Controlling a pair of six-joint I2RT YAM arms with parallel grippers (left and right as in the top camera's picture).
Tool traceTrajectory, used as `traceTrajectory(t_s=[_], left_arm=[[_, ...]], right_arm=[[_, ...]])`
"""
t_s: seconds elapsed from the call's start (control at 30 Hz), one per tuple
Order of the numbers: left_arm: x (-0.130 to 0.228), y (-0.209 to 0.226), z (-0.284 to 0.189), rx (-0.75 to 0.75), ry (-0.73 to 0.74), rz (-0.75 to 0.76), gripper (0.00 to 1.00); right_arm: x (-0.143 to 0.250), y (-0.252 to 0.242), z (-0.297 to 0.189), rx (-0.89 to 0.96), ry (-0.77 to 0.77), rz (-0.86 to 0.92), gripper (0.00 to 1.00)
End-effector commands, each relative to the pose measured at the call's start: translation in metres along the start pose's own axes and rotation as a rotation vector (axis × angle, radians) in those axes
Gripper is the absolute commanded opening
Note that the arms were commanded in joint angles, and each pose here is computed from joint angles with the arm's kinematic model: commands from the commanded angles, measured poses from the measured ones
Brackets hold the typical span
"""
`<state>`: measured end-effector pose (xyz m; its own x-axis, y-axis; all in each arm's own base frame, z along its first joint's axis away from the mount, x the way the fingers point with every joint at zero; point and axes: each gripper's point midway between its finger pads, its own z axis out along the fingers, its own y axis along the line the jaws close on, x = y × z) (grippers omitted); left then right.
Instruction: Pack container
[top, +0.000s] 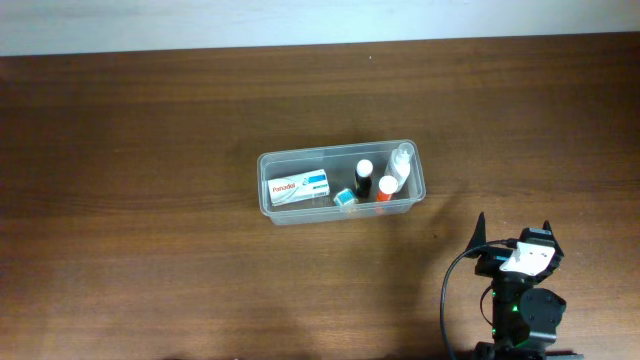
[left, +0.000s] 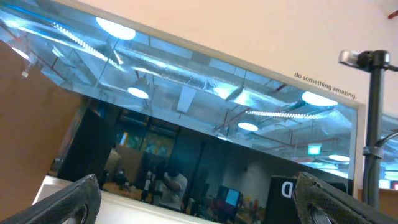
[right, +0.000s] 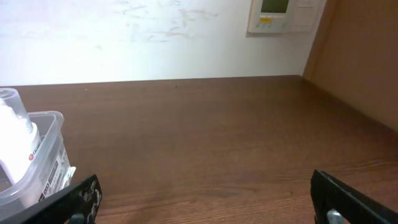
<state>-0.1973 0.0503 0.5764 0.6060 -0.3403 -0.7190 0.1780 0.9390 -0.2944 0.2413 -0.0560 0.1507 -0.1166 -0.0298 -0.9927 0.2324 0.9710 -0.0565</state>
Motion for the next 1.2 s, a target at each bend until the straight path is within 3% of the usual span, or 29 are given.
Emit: traceTrajectory(t_s=[0.0, 0.7, 1.17], left_arm=[[-0.005, 0.004, -0.016, 0.006, -0.031, 0.008, 0.99], [-0.019, 0.022, -0.162, 0.177, -0.282, -0.051, 1.0], [-0.006, 0.012, -0.237, 0.348, -0.401, 0.063, 0.99]], right_arm=[[0.001, -0.005, 0.0, 0.024, 0.001, 0.001, 0.98], [0.001, -0.005, 0.0, 0.024, 0.001, 0.001, 0.98], [0.001, -0.005, 0.0, 0.024, 0.001, 0.001, 0.98]])
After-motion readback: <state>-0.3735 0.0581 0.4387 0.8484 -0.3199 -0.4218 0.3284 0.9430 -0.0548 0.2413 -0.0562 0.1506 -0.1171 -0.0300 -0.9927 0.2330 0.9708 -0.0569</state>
